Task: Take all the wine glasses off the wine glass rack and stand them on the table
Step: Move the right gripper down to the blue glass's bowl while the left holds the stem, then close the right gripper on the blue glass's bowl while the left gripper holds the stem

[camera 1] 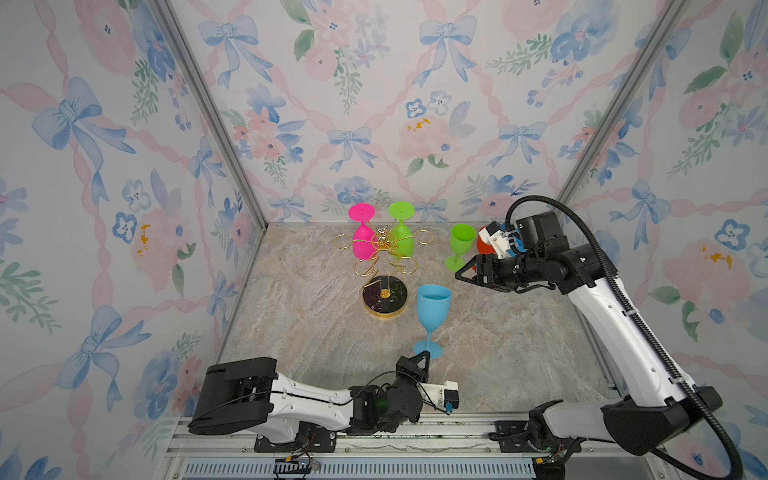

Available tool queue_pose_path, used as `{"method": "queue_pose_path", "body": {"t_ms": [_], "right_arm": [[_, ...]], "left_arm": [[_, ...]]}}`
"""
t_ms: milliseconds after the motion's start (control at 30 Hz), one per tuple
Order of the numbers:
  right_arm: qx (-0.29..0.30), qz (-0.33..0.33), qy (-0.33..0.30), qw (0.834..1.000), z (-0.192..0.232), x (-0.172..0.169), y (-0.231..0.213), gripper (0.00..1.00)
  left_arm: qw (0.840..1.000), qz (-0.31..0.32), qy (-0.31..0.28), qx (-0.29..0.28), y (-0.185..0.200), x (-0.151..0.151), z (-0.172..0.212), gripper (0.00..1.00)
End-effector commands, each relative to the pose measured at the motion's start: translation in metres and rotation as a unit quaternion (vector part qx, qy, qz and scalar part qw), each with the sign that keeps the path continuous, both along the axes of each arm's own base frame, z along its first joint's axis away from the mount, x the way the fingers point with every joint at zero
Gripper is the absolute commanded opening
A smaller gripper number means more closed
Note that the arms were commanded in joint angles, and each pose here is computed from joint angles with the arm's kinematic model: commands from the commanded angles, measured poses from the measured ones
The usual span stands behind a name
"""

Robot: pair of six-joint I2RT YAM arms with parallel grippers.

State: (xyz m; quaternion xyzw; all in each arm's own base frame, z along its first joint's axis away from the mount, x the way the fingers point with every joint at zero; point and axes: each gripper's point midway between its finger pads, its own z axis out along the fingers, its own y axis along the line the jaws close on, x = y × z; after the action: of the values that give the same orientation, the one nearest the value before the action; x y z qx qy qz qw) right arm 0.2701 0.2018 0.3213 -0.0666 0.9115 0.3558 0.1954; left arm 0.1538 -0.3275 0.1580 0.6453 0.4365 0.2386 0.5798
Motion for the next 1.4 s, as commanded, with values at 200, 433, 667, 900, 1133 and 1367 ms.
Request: {"method": "queue_pose_path", "body": {"t_ms": [200, 433, 667, 900, 1133, 1367], "right_arm": [[-0.018, 0.025, 0.077, 0.997, -0.021, -0.019, 0.017, 0.58], [-0.032, 0.030, 0.107, 0.993, -0.039, -0.025, 0.017, 0.50], [-0.043, 0.035, 0.126, 0.990, -0.053, -0.028, 0.018, 0.45], [-0.048, 0.039, 0.136, 0.989, -0.061, -0.030, 0.019, 0.41], [-0.051, 0.042, 0.145, 0.987, -0.065, -0.035, 0.018, 0.30], [-0.057, 0.046, 0.155, 0.985, -0.072, -0.040, 0.016, 0.21]], "left_arm": [[0.998, -0.011, -0.054, 0.035, 0.000, 0.000, 0.003, 0.00], [0.998, -0.023, -0.056, 0.034, 0.005, -0.002, 0.005, 0.00], [0.996, -0.026, -0.068, 0.050, 0.007, -0.002, 0.001, 0.00], [0.995, -0.029, -0.076, 0.052, 0.008, -0.002, 0.002, 0.00], [0.993, -0.030, -0.086, 0.071, 0.011, -0.001, -0.002, 0.00], [0.990, -0.029, -0.102, 0.096, 0.012, 0.000, -0.006, 0.00]]}}
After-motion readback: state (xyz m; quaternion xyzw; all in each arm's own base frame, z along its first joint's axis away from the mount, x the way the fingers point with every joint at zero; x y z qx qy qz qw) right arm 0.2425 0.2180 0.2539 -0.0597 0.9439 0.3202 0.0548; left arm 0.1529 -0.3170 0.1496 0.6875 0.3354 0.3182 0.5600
